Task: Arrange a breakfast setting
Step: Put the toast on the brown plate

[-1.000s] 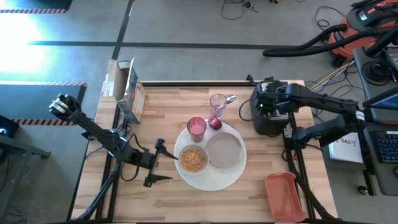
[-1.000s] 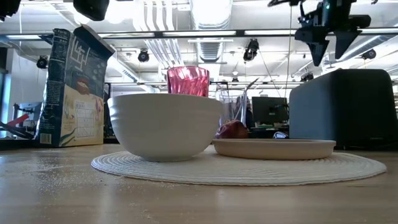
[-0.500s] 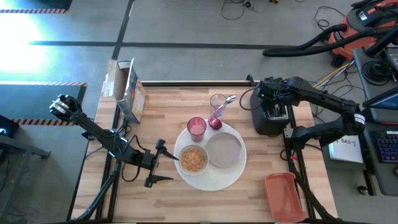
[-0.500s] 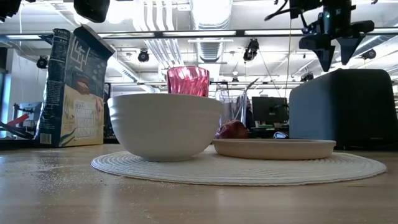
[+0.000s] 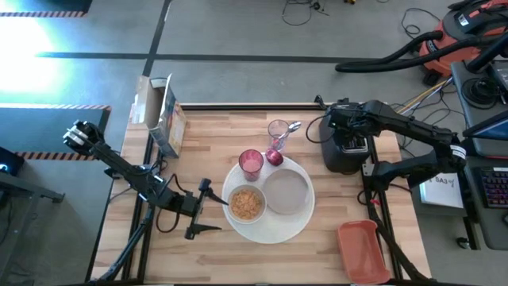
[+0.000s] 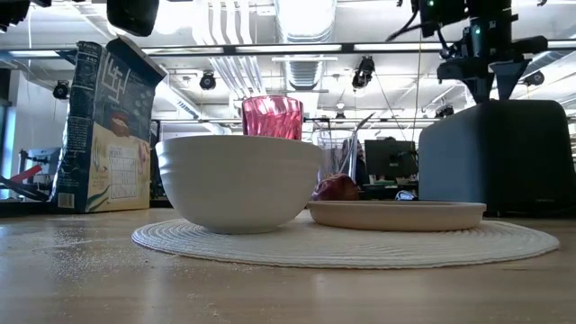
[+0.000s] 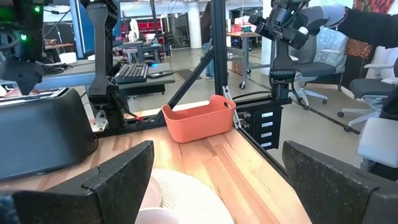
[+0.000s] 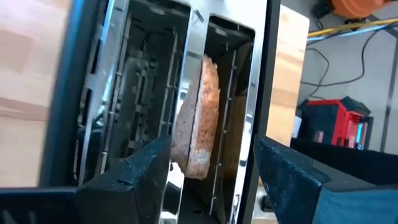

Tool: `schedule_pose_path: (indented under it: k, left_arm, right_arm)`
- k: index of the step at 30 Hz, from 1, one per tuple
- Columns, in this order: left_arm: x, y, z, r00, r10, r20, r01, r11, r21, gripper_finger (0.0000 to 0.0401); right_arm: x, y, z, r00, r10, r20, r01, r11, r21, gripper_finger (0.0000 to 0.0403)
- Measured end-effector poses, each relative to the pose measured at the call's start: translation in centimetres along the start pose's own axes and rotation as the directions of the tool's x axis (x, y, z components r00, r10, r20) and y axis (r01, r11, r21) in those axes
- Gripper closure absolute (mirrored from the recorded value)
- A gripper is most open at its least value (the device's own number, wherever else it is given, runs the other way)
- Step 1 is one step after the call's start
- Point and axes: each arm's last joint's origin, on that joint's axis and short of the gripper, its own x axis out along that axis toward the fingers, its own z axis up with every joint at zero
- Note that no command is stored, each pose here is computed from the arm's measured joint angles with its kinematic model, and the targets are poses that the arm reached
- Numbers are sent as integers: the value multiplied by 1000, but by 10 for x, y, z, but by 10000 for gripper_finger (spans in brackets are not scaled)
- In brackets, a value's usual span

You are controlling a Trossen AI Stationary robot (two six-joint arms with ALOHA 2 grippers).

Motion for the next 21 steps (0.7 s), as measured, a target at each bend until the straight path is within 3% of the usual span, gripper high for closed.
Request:
schedule_pose_path:
  k: [10,21]
  left_arm:
    - [0,0,-1,1000,0,-5,0,1000,2,64]
    - [0,0,-1,1000,-1,-11,1,1000,4,64]
  right_arm:
    - [13,3,-5,999,-34,-24,34,999,8,184]
    - [0,1,1,1000,-1,20,1,1000,22,184]
